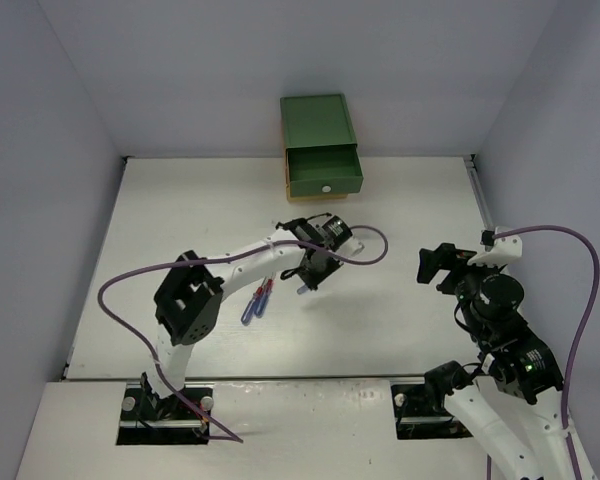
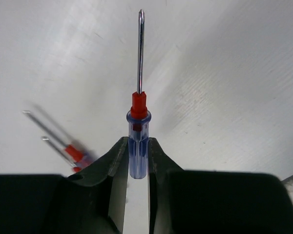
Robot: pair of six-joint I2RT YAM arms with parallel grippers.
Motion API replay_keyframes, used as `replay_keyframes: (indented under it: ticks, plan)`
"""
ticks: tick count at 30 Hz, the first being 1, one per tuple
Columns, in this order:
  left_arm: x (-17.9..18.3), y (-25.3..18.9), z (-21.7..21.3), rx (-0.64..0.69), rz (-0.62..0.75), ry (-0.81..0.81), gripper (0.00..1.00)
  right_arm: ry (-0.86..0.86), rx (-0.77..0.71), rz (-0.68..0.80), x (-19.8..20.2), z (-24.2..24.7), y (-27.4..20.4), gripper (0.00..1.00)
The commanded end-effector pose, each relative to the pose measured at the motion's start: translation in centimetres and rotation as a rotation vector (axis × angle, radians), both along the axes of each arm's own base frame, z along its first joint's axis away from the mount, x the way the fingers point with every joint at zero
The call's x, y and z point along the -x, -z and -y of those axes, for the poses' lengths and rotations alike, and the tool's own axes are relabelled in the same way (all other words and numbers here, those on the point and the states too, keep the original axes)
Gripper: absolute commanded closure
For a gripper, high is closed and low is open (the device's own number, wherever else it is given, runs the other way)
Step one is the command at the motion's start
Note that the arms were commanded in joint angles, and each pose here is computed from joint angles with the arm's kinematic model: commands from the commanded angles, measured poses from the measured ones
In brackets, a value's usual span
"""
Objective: Sort the tools into containers
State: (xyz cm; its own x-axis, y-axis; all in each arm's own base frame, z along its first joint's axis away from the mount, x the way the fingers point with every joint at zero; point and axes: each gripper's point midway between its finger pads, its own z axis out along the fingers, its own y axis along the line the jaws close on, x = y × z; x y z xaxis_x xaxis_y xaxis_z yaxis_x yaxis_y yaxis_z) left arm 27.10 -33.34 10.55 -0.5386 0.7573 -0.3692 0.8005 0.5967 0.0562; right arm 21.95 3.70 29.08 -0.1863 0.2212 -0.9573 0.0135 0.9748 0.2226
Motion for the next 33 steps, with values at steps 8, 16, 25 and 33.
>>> replay_keyframes:
  ticks: [8,16,25,33]
  plan:
    - [-10.7,-23.9,-1.2,0.076,0.702,0.093,1.00,0.034,-0.045,0.063,-1.9,-0.4,-4.5,0.19]
    - [-16.7,-24.9,-3.2,-0.054,0.830,0.089,1.00,-0.082,-0.015,0.027,-1.1,-2.0,-1.7,0.18]
    - [-20.7,-27.9,-3.6,-0.056,1.026,0.041,1.00,-0.133,-0.091,-0.009,-0.6,-3.3,0.0,0.18]
    - [-22.5,-24.4,-1.8,-0.040,1.008,0.071,1.00,-0.095,-0.100,0.010,-0.5,-2.6,-0.3,0.18]
